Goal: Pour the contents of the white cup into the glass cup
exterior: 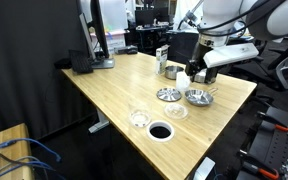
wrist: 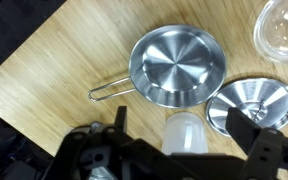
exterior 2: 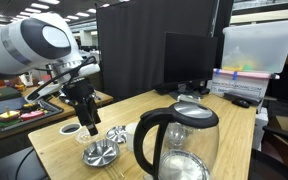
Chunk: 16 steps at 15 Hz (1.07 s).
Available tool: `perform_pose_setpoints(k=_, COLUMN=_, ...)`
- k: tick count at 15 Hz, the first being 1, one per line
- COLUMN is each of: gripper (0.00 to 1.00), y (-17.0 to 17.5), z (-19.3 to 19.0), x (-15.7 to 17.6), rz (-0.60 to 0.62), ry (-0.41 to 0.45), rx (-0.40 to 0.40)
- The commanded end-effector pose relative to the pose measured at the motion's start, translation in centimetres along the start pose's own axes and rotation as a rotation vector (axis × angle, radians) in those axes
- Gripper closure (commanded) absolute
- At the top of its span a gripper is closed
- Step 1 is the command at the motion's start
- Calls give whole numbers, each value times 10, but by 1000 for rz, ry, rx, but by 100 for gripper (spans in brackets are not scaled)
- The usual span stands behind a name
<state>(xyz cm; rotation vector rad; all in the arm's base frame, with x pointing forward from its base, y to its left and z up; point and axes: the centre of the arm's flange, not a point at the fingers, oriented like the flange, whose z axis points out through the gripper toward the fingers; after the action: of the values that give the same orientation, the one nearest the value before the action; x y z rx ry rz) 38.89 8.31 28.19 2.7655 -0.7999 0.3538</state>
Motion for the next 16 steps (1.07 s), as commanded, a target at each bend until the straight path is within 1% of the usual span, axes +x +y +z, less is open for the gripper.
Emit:
perform_pose_setpoints(k=1, gripper=0, y=-10, z=18, x=18, rz=34, ry=-5, rx=1)
perform_pose_setpoints(k=4, gripper=0, y=-19, z=30, x=28, rz=35, ry=-12, rx=-11)
perform_pose_setpoints(k=8, gripper=0, y=-32, z=48, x=32, rz=34, ry=-21, rx=-27)
perform_pose_setpoints(k=13, gripper=0, y=-36, z=66, x=48, rz=52, ry=-17, rx=-46)
perform_pose_setpoints(k=16, gripper=0, y=-40, z=73, x=51, rz=52, ry=-33, rx=-47)
